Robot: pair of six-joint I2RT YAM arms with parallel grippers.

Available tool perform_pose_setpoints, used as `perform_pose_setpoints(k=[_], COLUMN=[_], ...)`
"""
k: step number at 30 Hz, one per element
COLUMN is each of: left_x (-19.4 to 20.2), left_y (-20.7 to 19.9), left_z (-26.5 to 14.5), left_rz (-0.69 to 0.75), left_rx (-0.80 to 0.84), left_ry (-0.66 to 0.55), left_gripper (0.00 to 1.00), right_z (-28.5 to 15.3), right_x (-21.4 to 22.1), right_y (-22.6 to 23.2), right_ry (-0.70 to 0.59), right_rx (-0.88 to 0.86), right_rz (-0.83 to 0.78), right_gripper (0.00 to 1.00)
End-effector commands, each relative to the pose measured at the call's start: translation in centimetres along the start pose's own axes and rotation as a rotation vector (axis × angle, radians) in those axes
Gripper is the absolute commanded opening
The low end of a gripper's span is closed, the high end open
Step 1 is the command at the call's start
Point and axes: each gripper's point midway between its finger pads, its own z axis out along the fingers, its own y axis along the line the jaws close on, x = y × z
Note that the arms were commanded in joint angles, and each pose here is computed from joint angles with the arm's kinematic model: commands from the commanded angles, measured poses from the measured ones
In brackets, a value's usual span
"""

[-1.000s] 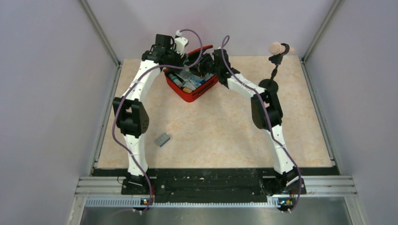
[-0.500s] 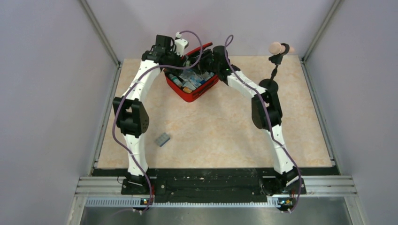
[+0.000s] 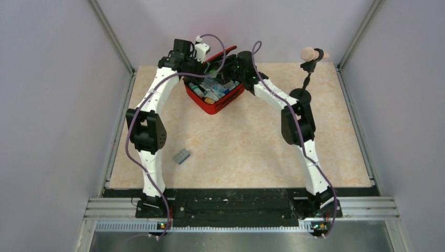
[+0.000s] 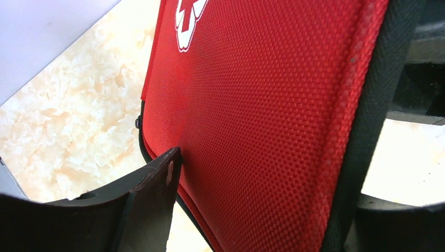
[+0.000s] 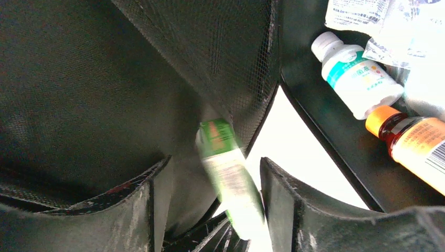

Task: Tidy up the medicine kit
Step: Place the medical item at the medicine box.

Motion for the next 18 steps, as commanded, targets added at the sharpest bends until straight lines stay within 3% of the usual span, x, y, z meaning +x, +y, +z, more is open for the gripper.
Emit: perform_pose_setpoints(k=[1, 5, 15, 18], left_x=[-0.6, -0.7, -1.1, -1.4], left_y=[0.4, 0.8, 1.2, 1.1], left_z=[-0.9, -1.1, -1.0, -0.9], left_rz=[-0.001, 0.005, -0.037, -0.05], left_rx=[-0.009, -0.009, 0.006, 0.024], left_ry=[-0.022, -0.027, -0.052, -0.068], left_gripper=[0.69, 0.69, 0.68, 0.68], right_z=[-0.6, -0.6, -1.1, -1.3], right_x=[1.0, 0.8, 0.0, 0.3], right_y=[3.5, 3.9, 2.9, 3.4], right_ry=[0.033, 0.027, 0.003, 0.009], right_rx=[-0.081, -0.092, -0.068, -0.088], right_rz=[0.05, 0.039, -0.057, -0.111], right_gripper=[0.62, 0.61, 0.45, 0.3])
